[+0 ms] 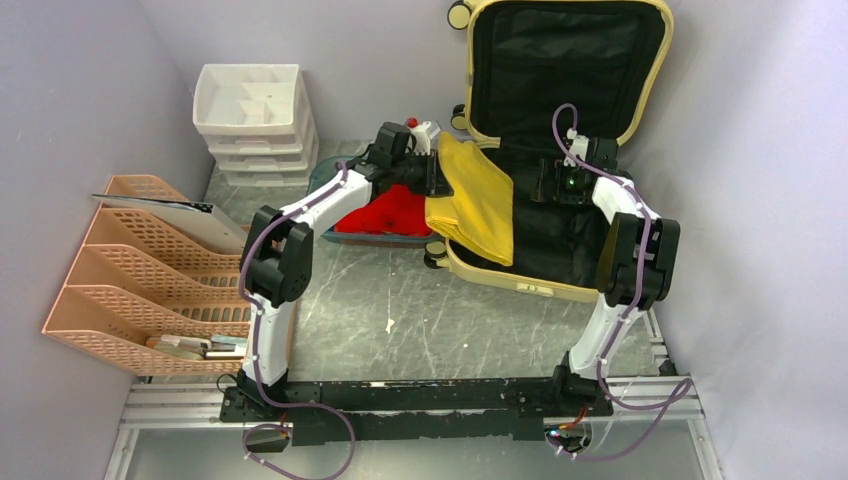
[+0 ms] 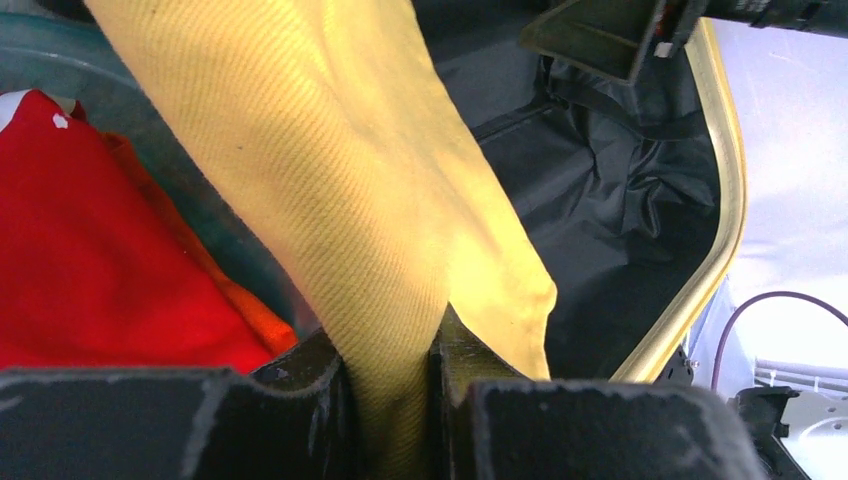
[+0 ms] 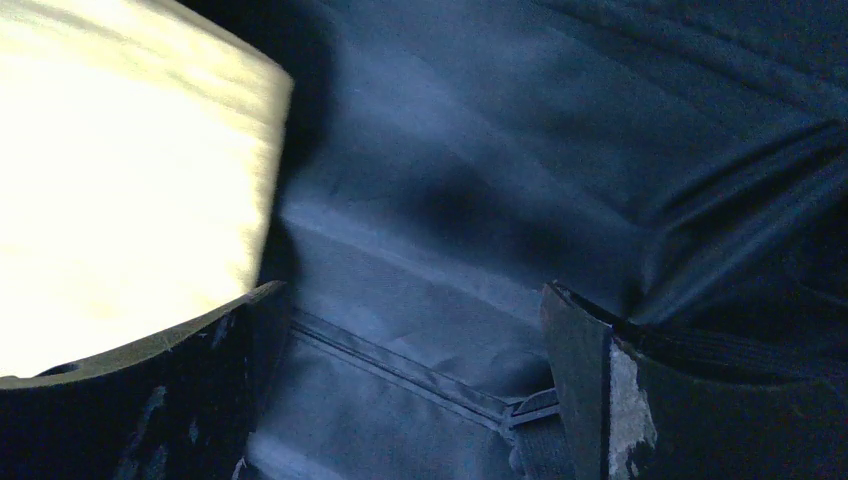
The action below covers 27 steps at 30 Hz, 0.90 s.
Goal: Open, take out, and arrange the luggage
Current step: Place the clothes in the bin.
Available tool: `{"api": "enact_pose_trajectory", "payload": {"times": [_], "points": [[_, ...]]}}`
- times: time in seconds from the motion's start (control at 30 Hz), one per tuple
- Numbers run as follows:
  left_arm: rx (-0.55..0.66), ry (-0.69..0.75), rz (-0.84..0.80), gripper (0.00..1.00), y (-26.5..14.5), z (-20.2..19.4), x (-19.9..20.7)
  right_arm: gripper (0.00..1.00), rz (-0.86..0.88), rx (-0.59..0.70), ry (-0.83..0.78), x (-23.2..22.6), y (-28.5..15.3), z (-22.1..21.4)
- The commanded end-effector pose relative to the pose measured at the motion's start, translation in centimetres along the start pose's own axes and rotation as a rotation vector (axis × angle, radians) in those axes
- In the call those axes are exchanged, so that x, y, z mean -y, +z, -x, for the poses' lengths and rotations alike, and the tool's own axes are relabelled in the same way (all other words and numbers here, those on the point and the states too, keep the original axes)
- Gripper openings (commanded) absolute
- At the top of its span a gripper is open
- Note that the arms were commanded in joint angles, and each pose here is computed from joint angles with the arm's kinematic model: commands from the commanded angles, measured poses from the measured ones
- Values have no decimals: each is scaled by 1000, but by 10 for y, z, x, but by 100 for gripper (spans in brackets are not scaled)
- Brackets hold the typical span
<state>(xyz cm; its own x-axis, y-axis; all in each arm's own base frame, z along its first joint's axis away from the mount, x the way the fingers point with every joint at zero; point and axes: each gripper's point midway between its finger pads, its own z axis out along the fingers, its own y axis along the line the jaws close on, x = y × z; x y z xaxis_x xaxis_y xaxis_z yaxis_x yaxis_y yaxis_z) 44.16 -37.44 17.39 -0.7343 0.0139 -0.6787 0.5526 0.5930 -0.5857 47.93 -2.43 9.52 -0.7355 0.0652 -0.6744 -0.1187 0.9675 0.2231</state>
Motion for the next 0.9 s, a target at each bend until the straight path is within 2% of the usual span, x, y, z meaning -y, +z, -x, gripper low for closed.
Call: {"api": "enact_pose_trajectory", "payload": {"times": [0.0,0.13,0.23,0.63,0.87], "points": [[261,171,-124,5,-47,93,68,100,-86,-40,-4,21,9,-12],[269,154,-260,5,-51,97,96,100,-77,-79,9,24,18,-23],[274,142,-218,5,-54,102,91,100,-76,-88,14,25,20,-26],[255,92,35,5,-102,100,-1,100,-78,-104,27,32,21,-33],[231,41,165,5,-128,85,-70,100,-73,-99,27,31,19,-31]]}}
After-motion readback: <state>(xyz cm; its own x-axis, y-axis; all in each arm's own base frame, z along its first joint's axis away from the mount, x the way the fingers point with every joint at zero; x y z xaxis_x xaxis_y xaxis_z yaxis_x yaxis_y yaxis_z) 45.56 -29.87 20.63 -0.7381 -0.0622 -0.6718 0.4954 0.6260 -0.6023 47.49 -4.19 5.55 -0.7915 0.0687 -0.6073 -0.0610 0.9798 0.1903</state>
